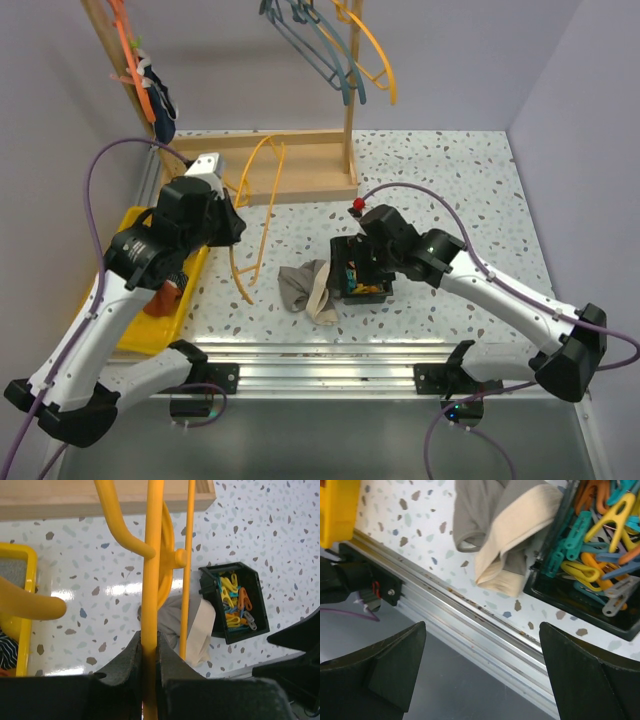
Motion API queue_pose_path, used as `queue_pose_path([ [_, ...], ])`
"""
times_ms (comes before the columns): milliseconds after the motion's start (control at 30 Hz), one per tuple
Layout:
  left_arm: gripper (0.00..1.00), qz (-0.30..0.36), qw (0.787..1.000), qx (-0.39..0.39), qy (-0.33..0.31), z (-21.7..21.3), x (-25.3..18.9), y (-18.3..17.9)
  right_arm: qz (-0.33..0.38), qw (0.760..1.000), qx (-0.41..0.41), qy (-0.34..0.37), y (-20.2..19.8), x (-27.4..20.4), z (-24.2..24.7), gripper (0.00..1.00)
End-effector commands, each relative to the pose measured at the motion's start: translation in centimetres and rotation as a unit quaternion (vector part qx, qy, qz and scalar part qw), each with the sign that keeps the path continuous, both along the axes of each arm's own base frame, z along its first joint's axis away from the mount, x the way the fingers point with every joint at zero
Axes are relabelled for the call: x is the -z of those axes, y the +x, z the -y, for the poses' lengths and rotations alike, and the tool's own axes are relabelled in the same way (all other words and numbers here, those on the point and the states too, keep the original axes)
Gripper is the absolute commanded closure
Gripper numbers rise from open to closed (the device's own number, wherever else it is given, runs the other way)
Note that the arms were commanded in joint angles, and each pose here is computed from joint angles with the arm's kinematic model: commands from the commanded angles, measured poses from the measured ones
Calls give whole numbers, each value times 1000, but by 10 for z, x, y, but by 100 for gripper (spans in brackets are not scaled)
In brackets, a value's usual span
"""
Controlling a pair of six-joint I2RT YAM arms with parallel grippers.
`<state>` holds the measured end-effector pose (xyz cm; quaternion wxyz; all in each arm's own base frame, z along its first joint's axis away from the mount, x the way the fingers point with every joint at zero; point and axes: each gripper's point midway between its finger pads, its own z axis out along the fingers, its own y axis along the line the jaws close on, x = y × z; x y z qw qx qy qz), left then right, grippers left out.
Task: Remove the underwear clipped to the hanger
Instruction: Place the hanger at the clothesline.
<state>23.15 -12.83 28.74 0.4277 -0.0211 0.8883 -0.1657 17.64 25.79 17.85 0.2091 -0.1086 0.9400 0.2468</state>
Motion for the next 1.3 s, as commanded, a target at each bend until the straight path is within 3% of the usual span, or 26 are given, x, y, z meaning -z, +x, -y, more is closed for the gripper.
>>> queue_pose_path([
  [0,100,57,998,12,10,9,-43,28,29,996,-28,74,-3,-36,-26,2],
  [100,100,32,999,8,11,15,-32,36,38,993,-40,104,-3,-50,-48,2],
  [200,100,0,999,-32,12,11,-16,39,95,989,-50,101,-8,-70,-67,2],
  [567,100,-78,984,-145,64,-9,25,55,296,950,-103,-2,-42,-86,-135,2],
  [733,100,-101,981,-156,62,-5,36,57,366,928,-57,-43,-32,-91,-142,2],
  [1067,100,-117,986,-119,25,12,36,48,415,909,22,-41,-7,-78,-168,4],
  [1100,100,-117,986,-116,22,13,36,48,416,908,22,-45,-6,-75,-170,6],
  [1233,100,-124,986,-107,16,14,38,40,411,911,0,-31,-8,-66,-186,40],
  [1267,100,-122,987,-106,13,15,37,41,409,912,-5,-34,-8,-63,-187,70],
])
